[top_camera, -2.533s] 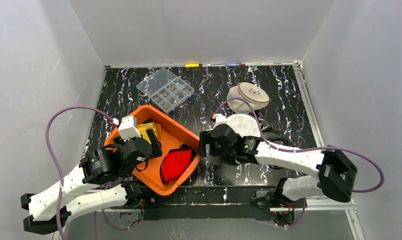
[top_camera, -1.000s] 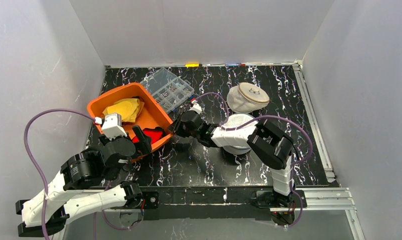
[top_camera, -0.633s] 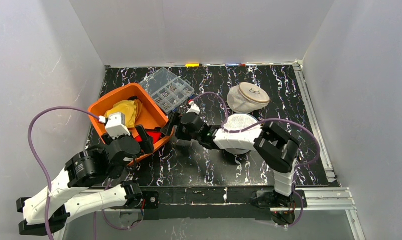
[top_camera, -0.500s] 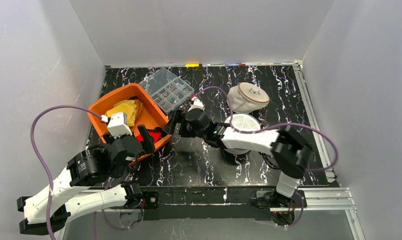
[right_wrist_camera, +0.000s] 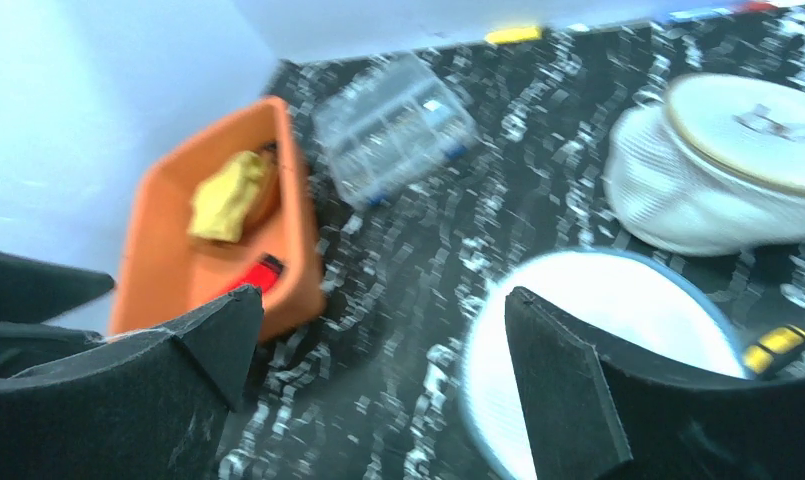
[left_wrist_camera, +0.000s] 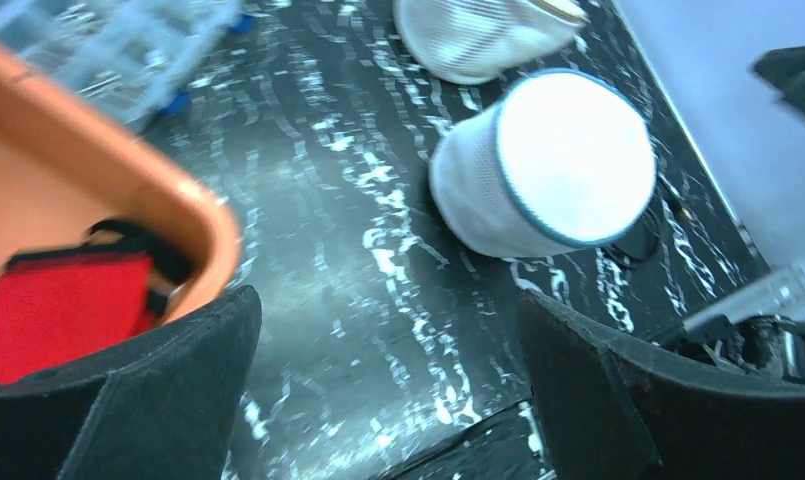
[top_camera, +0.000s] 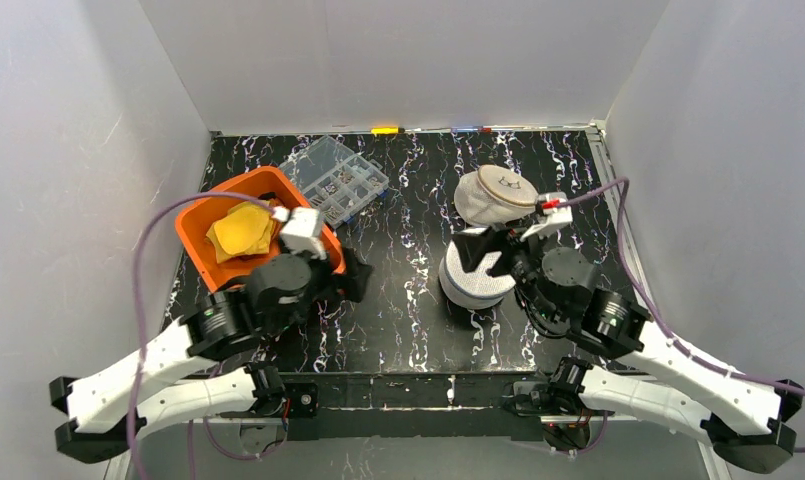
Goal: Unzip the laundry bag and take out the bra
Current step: Move the bin to the center of the board, then adjust the laundry bag at the center of the board.
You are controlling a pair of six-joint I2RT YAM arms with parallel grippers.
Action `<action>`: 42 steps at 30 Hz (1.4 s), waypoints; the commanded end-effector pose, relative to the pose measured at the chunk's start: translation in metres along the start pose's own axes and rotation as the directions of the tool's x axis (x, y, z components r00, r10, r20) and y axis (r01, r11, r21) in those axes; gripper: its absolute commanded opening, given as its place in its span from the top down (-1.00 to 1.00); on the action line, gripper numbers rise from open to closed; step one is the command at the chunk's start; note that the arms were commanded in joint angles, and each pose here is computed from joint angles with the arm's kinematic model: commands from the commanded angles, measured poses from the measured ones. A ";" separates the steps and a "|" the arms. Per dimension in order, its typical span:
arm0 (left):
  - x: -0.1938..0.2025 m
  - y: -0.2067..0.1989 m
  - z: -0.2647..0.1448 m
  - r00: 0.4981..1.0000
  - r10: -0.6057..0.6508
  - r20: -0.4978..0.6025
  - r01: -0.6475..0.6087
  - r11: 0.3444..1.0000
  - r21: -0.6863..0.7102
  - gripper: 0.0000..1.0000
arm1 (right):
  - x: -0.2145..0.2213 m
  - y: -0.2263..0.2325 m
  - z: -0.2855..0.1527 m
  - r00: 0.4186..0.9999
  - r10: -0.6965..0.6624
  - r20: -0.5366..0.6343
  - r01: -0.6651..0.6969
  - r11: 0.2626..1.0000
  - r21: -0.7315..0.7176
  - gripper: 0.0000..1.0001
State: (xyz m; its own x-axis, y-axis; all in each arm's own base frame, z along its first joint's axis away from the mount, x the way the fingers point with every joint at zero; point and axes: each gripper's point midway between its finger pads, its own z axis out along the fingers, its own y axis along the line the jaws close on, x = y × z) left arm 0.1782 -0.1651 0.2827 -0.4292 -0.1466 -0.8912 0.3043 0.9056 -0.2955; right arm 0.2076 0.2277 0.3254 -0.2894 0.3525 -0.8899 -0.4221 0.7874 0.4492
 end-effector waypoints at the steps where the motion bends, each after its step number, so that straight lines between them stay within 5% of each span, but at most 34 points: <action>1: 0.007 -0.081 0.038 0.994 0.098 -0.046 -0.083 0.962 0.261 -0.94 | 0.039 -0.066 -0.019 0.981 -0.161 -0.109 0.180 0.964 0.196 -0.97; 5: 0.036 -0.105 0.079 0.973 0.091 -0.210 -0.031 0.962 0.272 -0.82 | 0.065 -0.084 -0.030 0.977 -0.132 -0.167 0.167 0.961 0.222 -0.97; 9: 0.053 -0.117 0.116 0.932 -0.109 -0.347 0.224 0.923 0.312 -0.68 | 0.075 -0.092 -0.033 0.981 -0.084 -0.175 0.128 0.958 0.257 -0.97; 14: 0.066 -0.136 0.131 0.885 -0.212 -0.414 0.375 0.853 0.363 -0.65 | 0.084 -0.085 -0.032 0.988 0.026 -0.154 0.011 0.972 0.236 -0.97; 22: 0.093 -0.143 0.154 0.787 -0.316 -0.530 0.497 0.833 0.241 -0.50 | 0.065 -0.077 -0.033 0.983 0.163 -0.086 -0.135 0.954 0.267 -0.97; 34: 0.119 -0.138 0.177 0.765 -0.316 -0.562 0.473 0.867 0.158 -0.23 | 0.061 -0.073 -0.030 0.988 0.098 -0.119 -0.064 0.963 0.262 -0.97; 42: 0.123 -0.136 0.179 0.785 -0.239 -0.572 0.408 0.894 0.186 0.30 | 0.044 -0.073 -0.016 0.992 -0.014 -0.126 0.055 0.943 0.328 -0.97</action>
State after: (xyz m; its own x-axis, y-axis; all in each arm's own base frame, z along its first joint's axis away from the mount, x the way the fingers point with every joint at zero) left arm 0.2390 -0.3767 0.1437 -0.9023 -0.1594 -0.4006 0.1983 0.6715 -0.7140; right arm 0.2014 0.1816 0.2278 -0.4620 0.2770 -0.8425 -0.1347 0.9171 0.3753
